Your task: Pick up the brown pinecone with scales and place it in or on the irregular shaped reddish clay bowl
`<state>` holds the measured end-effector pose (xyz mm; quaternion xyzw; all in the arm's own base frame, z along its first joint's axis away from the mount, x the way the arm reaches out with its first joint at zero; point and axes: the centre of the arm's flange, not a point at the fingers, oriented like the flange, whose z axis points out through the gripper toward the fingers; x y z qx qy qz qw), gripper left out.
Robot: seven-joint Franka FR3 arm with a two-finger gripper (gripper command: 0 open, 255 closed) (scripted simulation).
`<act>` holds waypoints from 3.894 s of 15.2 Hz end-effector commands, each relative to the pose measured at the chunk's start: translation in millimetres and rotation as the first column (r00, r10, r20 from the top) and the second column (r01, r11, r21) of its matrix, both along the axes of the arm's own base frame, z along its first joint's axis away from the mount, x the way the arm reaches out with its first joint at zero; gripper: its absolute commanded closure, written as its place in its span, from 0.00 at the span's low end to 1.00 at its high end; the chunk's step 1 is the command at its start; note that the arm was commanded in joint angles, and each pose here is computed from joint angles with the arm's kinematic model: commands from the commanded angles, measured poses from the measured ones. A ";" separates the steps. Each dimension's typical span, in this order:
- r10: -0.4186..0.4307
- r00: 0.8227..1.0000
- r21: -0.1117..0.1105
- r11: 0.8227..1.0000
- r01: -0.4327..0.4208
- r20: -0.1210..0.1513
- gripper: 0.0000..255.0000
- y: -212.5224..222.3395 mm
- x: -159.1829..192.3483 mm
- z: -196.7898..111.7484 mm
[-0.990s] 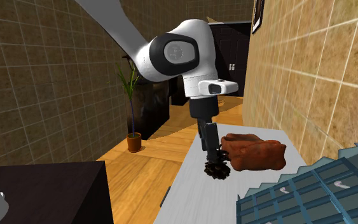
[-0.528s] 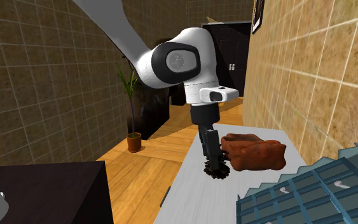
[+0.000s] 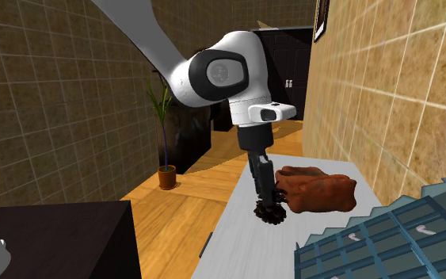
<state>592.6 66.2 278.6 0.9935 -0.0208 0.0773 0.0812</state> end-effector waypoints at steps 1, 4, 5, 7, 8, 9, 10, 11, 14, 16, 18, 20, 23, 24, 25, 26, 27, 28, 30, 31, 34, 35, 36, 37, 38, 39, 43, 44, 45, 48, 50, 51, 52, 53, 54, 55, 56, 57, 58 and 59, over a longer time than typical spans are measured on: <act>-0.020 0.999 -0.012 1.000 0.020 -0.031 1.00 -11.6 -4.0 -11.0; -0.019 0.999 -0.012 1.000 0.019 -0.030 1.00 -12.4 -6.1 -15.4; -0.020 0.999 -0.012 1.000 0.020 -0.031 1.00 -13.3 -2.2 -9.6; -0.020 0.999 -0.012 1.000 0.020 -0.031 1.00 -13.3 -2.2 1.0; -0.020 0.999 -0.012 1.000 0.020 -0.031 1.00 -13.3 -2.2 6.2; -0.020 0.999 -0.012 1.000 0.020 -0.031 1.00 -13.3 -2.2 11.5; -0.020 0.999 -0.012 1.000 0.020 -0.031 1.00 -13.3 -2.2 16.8; -0.020 0.999 -0.012 1.000 0.020 -0.031 1.00 -13.3 -2.2 22.1; -0.020 0.999 -0.012 1.000 0.020 -0.031 1.00 -13.3 -2.2 37.9; -0.020 0.999 -0.012 1.000 0.020 -0.031 1.00 -13.3 -2.2 48.5; -0.020 0.999 -0.012 1.000 0.020 -0.031 1.00 -13.3 -2.2 59.0; -0.020 0.999 -0.012 1.000 0.020 -0.031 1.00 -13.3 -2.2 69.6; -0.020 0.999 -0.012 1.000 0.020 -0.031 1.00 -13.3 -2.2 85.4; -0.020 0.999 -0.012 1.000 0.020 -0.031 1.00 -13.3 -2.2 90.7; -0.020 0.999 -0.012 1.000 0.020 -0.031 1.00 -13.3 -2.2 96.0; -0.020 0.999 -0.012 1.000 0.020 -0.031 1.00 -13.3 -2.2 101.3; -0.020 0.999 -0.012 1.000 0.020 -0.031 1.00 -13.3 -2.2 106.6; -0.020 0.999 -0.012 1.000 0.020 -0.031 1.00 -13.3 -2.2 111.8; -0.020 0.999 -0.012 1.000 0.020 -0.031 1.00 -13.3 -2.2 122.4; -0.020 0.999 -0.012 1.000 0.020 -0.031 1.00 -13.3 -2.2 127.7; -0.020 0.999 -0.012 1.000 0.020 -0.031 1.00 -13.3 -2.2 143.5; -0.020 0.999 -0.012 1.000 0.020 -0.031 1.00 -13.3 -2.2 148.8; -0.020 0.999 -0.012 1.000 0.020 -0.031 1.00 -13.3 -2.2 154.1; -0.020 0.999 -0.012 1.000 0.020 -0.031 1.00 -13.3 -2.2 159.4; -0.020 0.999 -0.011 1.000 0.020 -0.031 1.00 -13.3 -2.2 160.5; -0.020 0.999 -0.012 1.000 0.020 -0.031 1.00 -6.1 8.9 160.8; -0.020 0.999 -0.012 1.000 0.020 -0.031 1.00 22.9 52.9 162.2; -0.020 0.999 -0.012 1.000 0.020 -0.031 1.00 30.2 64.0 162.5; -0.020 0.999 -0.012 1.000 0.020 -0.031 1.00 37.4 75.0 162.8; -0.020 0.999 -0.012 1.000 0.020 -0.031 1.00 59.2 108.1 163.8; -0.020 0.999 -0.012 1.000 0.020 -0.031 1.00 73.7 130.1 164.4; -0.020 0.999 -0.012 1.000 0.020 -0.031 1.00 83.3 144.6 164.9; -0.020 0.999 -0.012 1.000 0.020 -0.031 1.00 83.3 144.7 159.6; -0.020 0.999 -0.012 1.000 0.020 -0.031 1.00 83.3 144.7 154.3; -0.020 0.999 -0.012 1.000 0.020 -0.031 1.00 83.3 144.6 149.0; -0.020 0.999 -0.012 1.000 0.020 -0.031 1.00 83.3 144.6 143.7; -0.020 0.999 -0.012 1.000 0.020 -0.031 1.00 83.3 144.7 138.5; -0.020 0.999 -0.012 1.000 0.020 -0.031 1.00 83.3 144.7 133.2; -0.020 0.999 -0.012 1.000 0.020 -0.031 1.00 83.3 144.7 127.9; -0.020 0.999 -0.012 1.000 0.020 -0.031 1.00 83.3 144.7 122.6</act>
